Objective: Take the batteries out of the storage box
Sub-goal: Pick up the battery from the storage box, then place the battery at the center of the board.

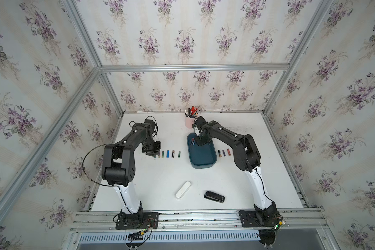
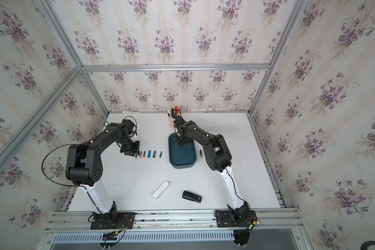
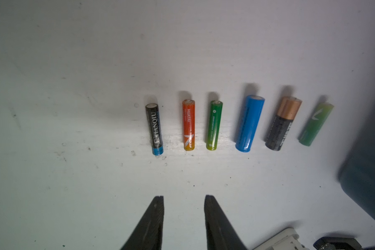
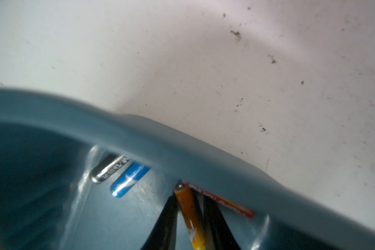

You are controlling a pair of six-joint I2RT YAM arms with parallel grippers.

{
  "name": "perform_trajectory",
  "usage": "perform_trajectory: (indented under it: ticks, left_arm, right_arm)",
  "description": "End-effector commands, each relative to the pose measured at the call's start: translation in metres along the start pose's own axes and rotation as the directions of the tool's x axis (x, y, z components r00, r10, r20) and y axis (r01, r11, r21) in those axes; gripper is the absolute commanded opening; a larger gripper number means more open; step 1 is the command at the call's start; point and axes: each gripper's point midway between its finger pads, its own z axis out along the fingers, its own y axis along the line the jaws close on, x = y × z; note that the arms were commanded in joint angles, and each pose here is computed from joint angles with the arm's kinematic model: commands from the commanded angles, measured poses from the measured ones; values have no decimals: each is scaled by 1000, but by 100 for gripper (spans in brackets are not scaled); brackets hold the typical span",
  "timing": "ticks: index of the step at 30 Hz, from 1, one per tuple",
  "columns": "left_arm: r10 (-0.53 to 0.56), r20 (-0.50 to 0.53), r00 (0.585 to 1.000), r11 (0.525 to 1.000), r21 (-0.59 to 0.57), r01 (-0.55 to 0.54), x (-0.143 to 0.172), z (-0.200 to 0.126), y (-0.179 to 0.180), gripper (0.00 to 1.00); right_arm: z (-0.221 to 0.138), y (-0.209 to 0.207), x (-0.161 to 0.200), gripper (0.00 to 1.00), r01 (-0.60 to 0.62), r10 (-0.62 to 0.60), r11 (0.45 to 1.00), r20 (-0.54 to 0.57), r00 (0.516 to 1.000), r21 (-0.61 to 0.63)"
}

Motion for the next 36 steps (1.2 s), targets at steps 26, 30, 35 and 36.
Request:
perform_trajectory:
  ticks: [26, 30, 35, 36]
  left_arm:
    - [28, 4, 1000, 1000, 0, -28, -2, -12, -13, 37]
    - [33, 8, 999, 999, 0, -33, 0, -14, -15, 37]
    - [37, 11, 999, 999, 3, -37, 4, -16, -16, 37]
    - [39, 11, 999, 999, 1, -39, 5, -17, -16, 37]
  right_arm:
    - [-82, -7, 15, 18, -205, 204, 979, 58, 977, 15]
    - [-102, -16, 31, 18, -248, 245, 968, 76, 967, 35]
    - [-121, -30, 64, 18, -301, 296, 952, 81, 952, 56]
    - [-123, -30, 71, 18, -306, 301, 950, 82, 950, 57]
